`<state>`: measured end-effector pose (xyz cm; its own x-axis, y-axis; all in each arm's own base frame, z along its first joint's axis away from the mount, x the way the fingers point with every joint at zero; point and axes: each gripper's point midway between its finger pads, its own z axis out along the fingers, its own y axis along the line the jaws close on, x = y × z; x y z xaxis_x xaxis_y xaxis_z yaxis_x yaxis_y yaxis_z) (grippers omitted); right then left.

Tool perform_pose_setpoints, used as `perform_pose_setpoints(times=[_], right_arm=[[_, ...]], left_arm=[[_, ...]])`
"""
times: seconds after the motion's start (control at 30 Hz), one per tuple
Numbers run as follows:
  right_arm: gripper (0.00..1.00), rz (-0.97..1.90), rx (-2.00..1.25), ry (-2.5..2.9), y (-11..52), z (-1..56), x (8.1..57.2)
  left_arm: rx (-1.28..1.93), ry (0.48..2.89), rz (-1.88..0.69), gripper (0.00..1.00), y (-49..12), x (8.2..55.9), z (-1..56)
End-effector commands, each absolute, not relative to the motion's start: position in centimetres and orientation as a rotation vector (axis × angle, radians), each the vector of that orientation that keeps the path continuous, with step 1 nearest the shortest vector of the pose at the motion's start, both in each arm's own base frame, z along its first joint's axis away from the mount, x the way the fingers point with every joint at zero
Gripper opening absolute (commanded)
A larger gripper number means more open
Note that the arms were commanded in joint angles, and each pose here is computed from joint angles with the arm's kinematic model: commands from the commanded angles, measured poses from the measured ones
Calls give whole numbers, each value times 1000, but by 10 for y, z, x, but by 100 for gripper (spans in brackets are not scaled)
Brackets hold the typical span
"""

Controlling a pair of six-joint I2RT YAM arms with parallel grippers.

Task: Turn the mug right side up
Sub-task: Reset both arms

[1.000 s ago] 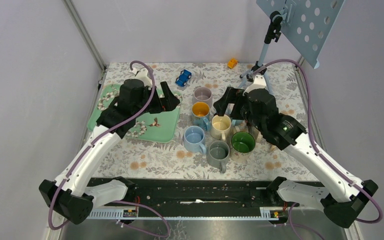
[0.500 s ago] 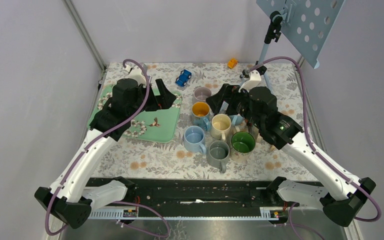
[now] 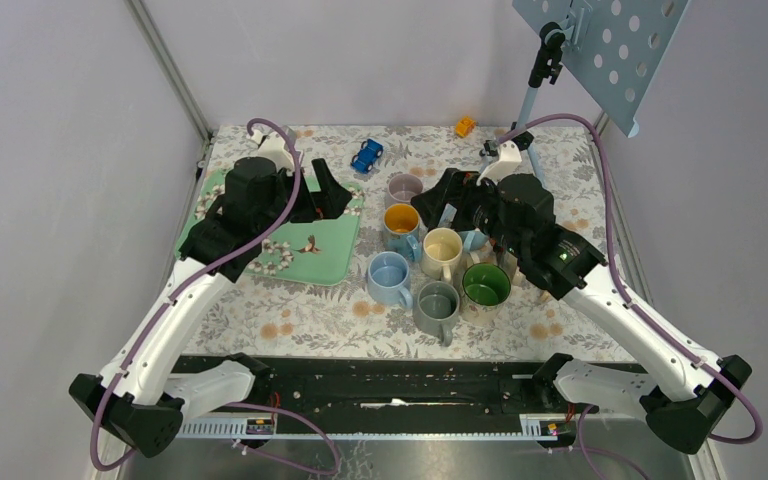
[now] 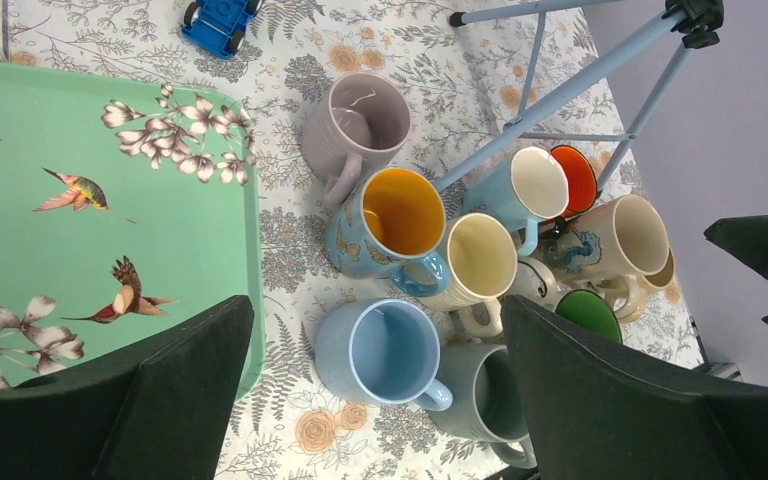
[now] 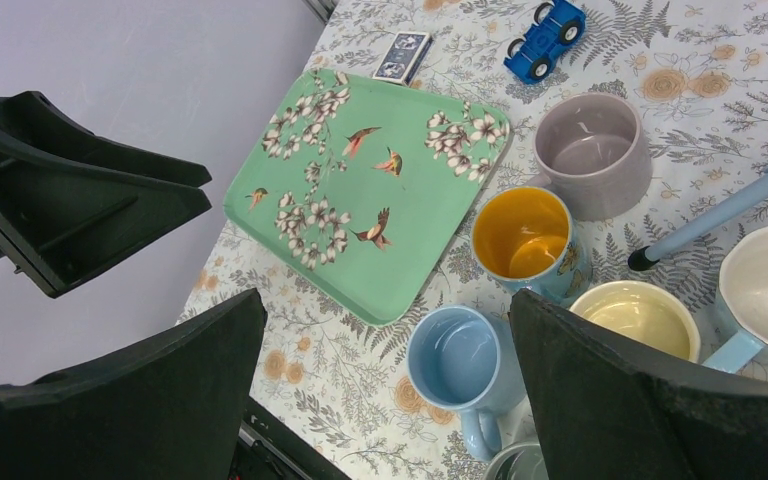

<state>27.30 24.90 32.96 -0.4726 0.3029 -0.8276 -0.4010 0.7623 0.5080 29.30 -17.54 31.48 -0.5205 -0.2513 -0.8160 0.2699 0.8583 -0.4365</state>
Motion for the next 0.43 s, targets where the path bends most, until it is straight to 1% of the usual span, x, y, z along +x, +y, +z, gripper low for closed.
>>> perform_pose_setpoints(times=[0.0,0.4], right_arm=[[100,847,-82,1837,249,346,270],[100,839,-71,1845,247,343,270]], left_arm=[[40,1936,-655,99,-176,294,339],[67,1939,-665,99,-178,292,340]])
